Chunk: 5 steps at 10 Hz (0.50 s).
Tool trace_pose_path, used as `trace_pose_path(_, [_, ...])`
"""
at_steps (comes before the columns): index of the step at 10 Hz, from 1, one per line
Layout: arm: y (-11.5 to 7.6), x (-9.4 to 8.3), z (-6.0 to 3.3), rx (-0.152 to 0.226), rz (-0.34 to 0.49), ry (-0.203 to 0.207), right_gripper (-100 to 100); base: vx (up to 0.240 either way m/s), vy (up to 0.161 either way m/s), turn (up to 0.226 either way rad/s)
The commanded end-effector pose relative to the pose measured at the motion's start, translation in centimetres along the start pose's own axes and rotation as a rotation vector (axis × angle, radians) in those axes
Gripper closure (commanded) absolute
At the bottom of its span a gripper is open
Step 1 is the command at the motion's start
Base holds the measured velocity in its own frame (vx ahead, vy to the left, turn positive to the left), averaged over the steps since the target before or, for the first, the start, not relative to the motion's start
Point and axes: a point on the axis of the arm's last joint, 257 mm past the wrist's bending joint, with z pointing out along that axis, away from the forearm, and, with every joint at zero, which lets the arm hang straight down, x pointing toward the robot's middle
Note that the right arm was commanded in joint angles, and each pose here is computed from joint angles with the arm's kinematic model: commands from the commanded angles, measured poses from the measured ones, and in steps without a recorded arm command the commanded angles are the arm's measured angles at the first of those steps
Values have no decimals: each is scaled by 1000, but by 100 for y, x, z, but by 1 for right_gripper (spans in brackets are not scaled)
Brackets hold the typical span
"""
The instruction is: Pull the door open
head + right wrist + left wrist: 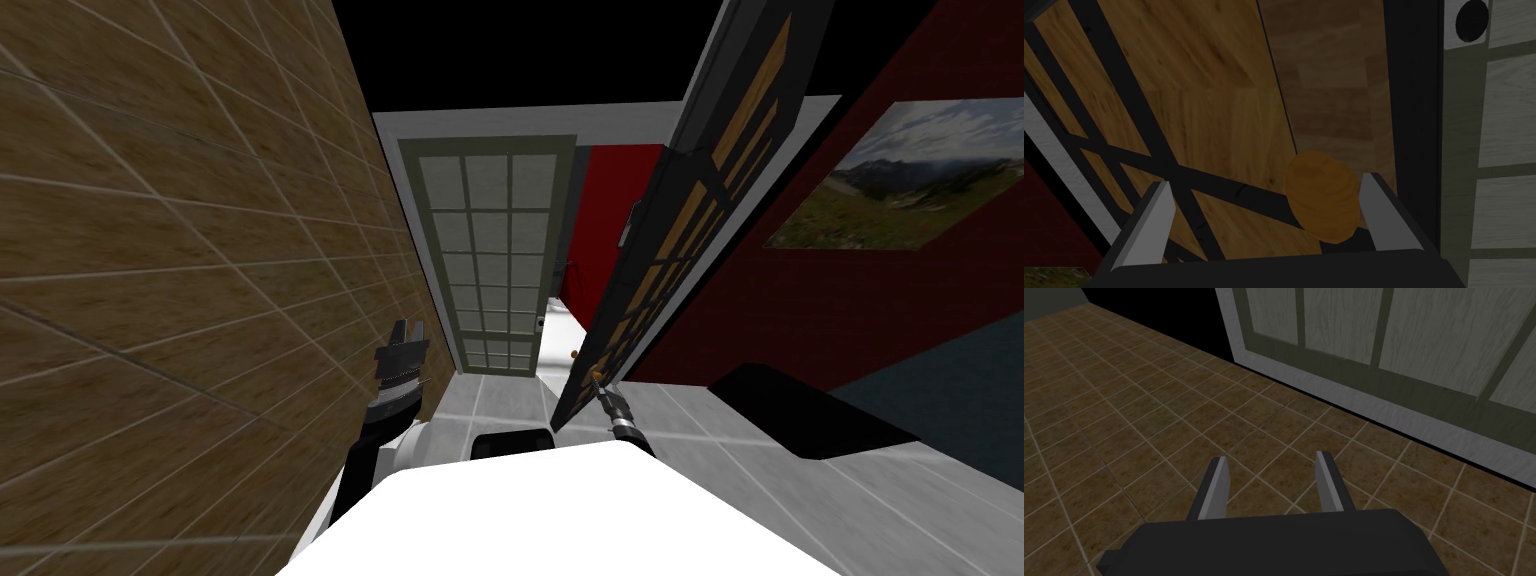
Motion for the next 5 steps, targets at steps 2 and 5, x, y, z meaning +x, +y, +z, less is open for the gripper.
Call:
trace_pose_path(2, [-136,68,-56,34,-1,28,100,-4,-6,-4])
trace_pose_path(5, [-168,69,-69,39,34,30,100,-23,4,-1])
